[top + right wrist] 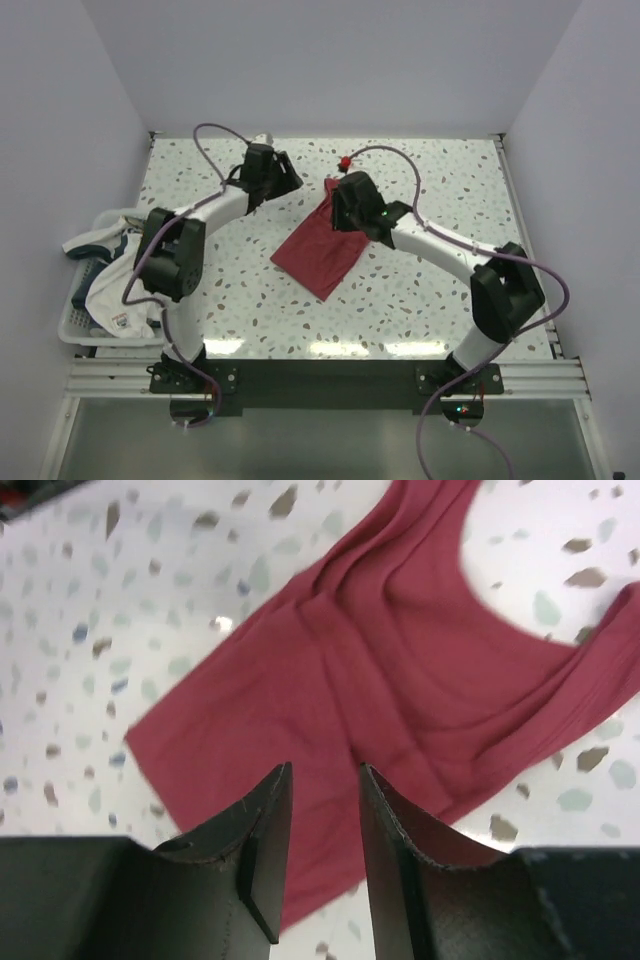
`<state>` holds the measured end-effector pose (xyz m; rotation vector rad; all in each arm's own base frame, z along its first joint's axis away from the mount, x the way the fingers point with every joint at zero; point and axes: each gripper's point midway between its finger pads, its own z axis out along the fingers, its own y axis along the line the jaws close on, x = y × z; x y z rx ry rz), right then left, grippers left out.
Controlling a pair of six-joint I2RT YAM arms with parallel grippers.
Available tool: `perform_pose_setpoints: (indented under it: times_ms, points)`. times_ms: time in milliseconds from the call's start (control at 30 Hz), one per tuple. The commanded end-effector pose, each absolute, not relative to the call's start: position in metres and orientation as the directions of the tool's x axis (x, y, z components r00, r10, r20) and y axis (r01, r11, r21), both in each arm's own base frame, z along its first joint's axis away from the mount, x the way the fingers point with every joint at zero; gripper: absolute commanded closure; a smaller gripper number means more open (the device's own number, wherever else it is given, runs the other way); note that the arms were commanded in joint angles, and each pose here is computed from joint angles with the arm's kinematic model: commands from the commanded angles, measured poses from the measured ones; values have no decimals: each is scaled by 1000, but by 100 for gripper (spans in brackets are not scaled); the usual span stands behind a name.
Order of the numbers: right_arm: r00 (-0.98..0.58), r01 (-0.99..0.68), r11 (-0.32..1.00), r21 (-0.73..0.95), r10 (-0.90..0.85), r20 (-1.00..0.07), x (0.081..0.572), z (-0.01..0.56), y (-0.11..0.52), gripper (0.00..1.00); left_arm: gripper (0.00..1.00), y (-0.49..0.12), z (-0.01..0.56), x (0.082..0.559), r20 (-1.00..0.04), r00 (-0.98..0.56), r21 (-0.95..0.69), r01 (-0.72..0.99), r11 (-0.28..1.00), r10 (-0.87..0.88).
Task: Fold and stack the tank tops
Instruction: Fold the tank top
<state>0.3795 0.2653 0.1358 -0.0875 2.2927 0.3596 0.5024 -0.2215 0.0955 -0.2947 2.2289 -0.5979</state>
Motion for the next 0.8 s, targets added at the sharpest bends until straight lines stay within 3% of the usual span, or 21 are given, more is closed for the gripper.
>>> perform_pose_setpoints:
  times_ms: [0, 67, 133, 300, 767]
  points:
    - [-659, -265, 961, 81, -119, -742, 343, 135, 258, 63, 35, -178, 107, 442, -590, -633, -482, -222, 848, -501]
    - [-653, -351, 936, 24, -226, -722, 312, 126, 270, 62, 34, -169, 119, 415, -578, -612, -516, -238, 823, -540]
    - [-616, -440, 898, -20, -318, -720, 284, 123, 282, 57, 34, -161, 93, 377, -511, -643, -511, -307, 803, -571]
    - [-533, -552, 824, -125, -465, -707, 247, 116, 297, 52, 32, -158, 75, 309, -405, -665, -552, -369, 747, -628]
    - [-375, -710, 604, -360, -759, -533, 214, 64, 323, 45, 34, -180, 46, 305, -320, -680, -643, -355, 678, -660]
